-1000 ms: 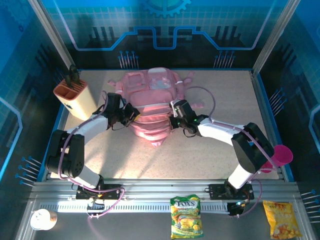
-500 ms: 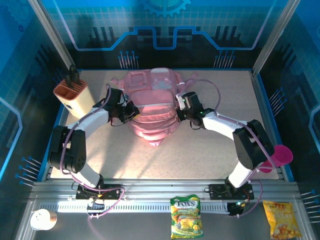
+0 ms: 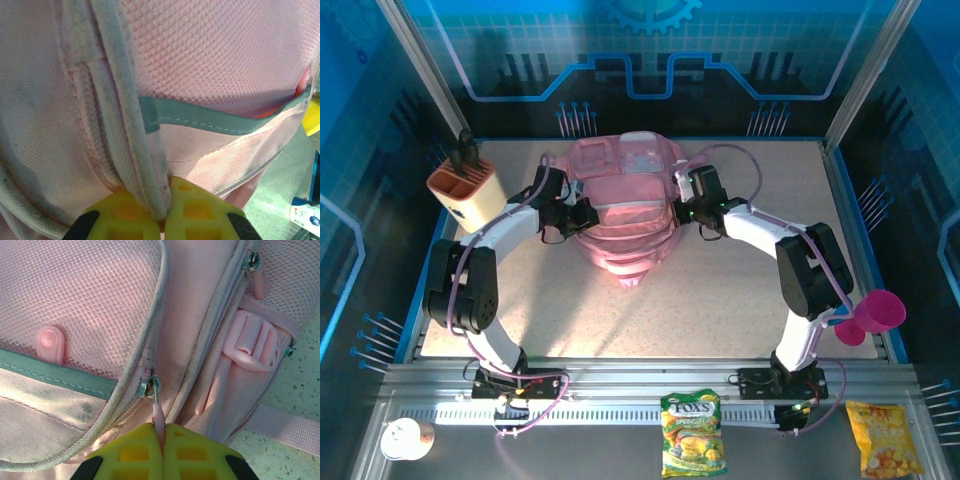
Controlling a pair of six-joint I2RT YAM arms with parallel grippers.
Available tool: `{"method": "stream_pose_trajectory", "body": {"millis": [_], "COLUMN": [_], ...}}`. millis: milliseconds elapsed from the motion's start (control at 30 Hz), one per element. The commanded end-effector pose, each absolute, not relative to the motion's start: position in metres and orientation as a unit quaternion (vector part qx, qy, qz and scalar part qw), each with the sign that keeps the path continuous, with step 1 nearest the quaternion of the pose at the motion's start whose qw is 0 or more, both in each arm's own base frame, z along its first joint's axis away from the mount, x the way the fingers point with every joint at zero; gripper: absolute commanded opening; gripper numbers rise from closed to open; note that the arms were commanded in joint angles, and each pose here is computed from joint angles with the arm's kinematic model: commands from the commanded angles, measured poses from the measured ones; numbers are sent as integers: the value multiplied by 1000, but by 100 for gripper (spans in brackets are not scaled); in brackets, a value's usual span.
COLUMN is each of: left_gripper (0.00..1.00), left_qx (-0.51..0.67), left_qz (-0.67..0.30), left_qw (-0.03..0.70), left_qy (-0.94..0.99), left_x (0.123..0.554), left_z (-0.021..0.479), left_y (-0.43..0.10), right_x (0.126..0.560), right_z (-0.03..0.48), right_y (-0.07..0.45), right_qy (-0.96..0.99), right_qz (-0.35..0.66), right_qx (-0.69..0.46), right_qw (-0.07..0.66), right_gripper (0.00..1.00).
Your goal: Pack books, pencil case, and school supplies into a backpack
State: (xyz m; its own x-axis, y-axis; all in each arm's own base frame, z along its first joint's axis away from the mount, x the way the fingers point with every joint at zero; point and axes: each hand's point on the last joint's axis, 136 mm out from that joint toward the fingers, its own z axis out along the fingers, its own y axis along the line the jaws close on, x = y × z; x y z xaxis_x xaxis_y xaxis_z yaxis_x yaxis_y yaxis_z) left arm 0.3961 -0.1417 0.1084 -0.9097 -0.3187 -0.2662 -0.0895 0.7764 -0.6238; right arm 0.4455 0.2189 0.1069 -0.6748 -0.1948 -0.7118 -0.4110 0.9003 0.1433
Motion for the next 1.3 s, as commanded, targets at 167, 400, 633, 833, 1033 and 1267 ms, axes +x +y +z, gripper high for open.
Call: {"method": "stream_pose_trajectory", "body": {"millis": [167, 400, 633, 833, 1033, 1267], "left_gripper": [9, 64, 99, 99, 99, 99], "left_qx": [-44, -102, -179, -225, -210, -136], "left_qz": [-296, -206, -69, 43, 102, 96], "left_qw": [159, 302, 455, 517, 561, 549], "left_qy": [941, 925, 870, 825, 795, 819], "left_x": [380, 390, 371, 341, 330, 346], "left_z": [105, 146, 167, 155, 144, 116], "left_y": [-147, -102, -29, 24, 46, 35], "right_x": [439, 395, 361, 344, 344, 366], "right_z": [137, 167, 195, 175, 138, 125], "right_y": [154, 109, 46, -7, -26, -1], "right_qy": [898, 882, 850, 836, 833, 810], "right_qz": [106, 64, -35, -121, -158, -88], "right_qx": [-69, -14, 51, 116, 95, 28], "right_qw": [421, 466, 523, 522, 521, 579], "right_gripper": [6, 82, 100, 100, 100, 100]}}
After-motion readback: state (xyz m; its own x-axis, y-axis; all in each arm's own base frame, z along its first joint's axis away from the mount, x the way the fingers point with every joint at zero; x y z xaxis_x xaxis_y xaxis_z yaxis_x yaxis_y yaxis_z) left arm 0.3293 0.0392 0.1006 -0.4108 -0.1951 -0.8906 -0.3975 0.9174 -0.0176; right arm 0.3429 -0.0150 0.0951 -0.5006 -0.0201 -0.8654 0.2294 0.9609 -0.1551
